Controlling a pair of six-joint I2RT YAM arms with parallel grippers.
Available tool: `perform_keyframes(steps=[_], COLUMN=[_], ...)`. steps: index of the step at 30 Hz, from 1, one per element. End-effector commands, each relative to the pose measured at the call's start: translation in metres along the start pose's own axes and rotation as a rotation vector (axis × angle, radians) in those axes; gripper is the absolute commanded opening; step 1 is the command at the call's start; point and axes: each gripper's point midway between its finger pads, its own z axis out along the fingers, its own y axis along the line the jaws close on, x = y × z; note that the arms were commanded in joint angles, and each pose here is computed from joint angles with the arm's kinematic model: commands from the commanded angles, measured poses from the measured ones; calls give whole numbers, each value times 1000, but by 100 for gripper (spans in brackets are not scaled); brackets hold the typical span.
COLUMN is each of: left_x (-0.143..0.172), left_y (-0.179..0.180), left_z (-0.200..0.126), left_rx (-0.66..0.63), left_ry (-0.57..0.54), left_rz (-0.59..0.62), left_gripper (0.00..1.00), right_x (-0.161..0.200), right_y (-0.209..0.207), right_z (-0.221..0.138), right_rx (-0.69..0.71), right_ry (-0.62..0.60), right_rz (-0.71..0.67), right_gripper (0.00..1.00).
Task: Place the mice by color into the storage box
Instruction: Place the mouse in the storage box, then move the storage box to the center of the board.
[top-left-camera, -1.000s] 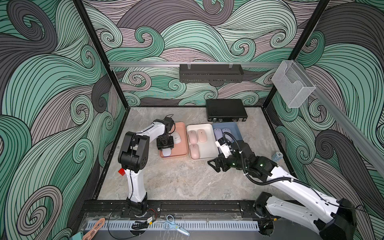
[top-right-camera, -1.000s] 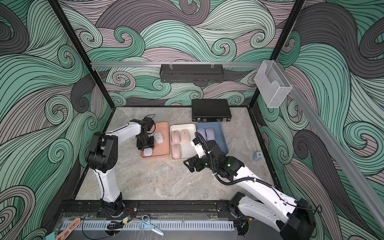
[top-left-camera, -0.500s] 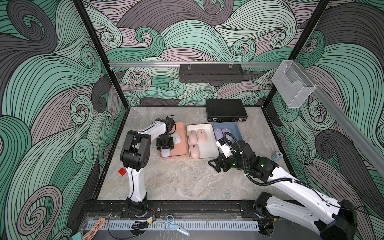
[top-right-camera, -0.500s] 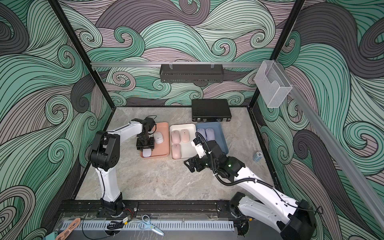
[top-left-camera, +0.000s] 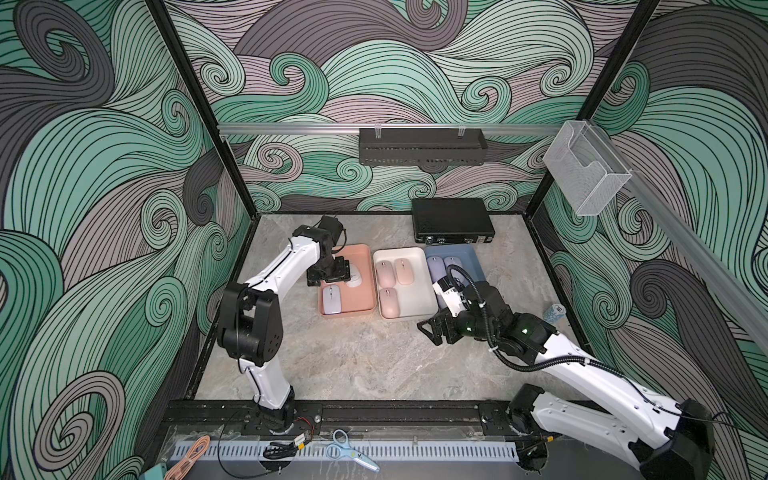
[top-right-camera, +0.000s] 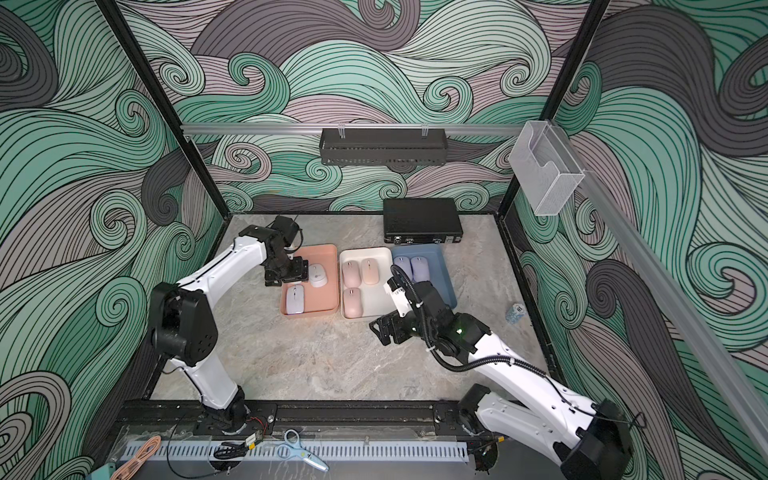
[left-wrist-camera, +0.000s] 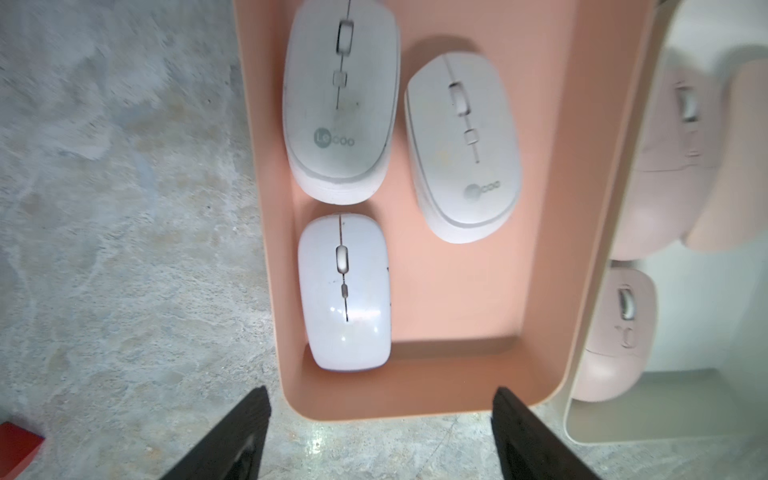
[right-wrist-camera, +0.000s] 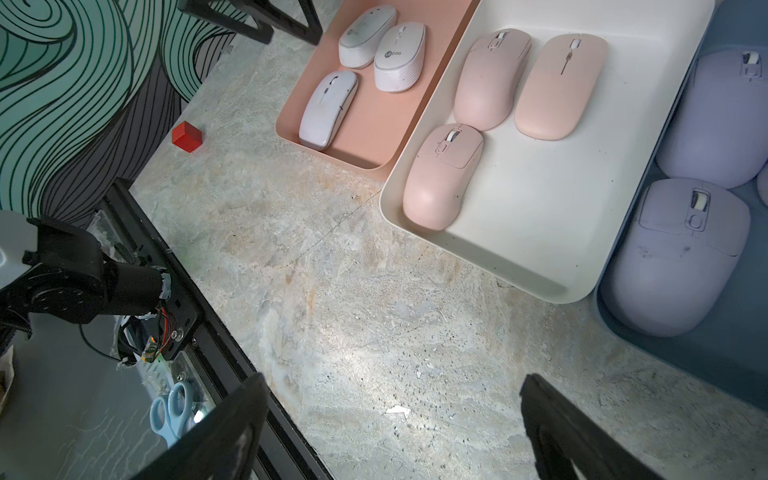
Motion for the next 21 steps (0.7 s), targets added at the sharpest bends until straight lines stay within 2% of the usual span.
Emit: perform_keyframes(steps=[1,4,6,9,11,15,19,21], left_x=[3,10,18,35,47,65,83,89], left_y=[-4,0,6,15,24,45,53,56], left_z=[-49,-85,-98,-106,-109,-105,-101,-104], left_rx=[52,89,109,143,147,118,120,127], left_ry=[-153,-328,-414,-482,-515,-598,-590,-600], left_rz=[42,58,50,26,5,-30,-39,-42], left_gripper=[98,99,99,99,99,99,99,99], right_x=[-27,-45,-55,-59,-57,-52,-41,-28], right_y=[5,1,-8,-44,-64,-124,-188,-216], right_z=[-26,-50,-64,-76,-72,-74,-63,-51], right_rx=[18,76,146,370,454,592,554,544], right_ry=[-91,-175,-218,-218,-192,-156,-145,-113], right_rz=[26,9,-13,18,49,266,553,653], right_gripper=[99,99,99,100,100,99,100,100])
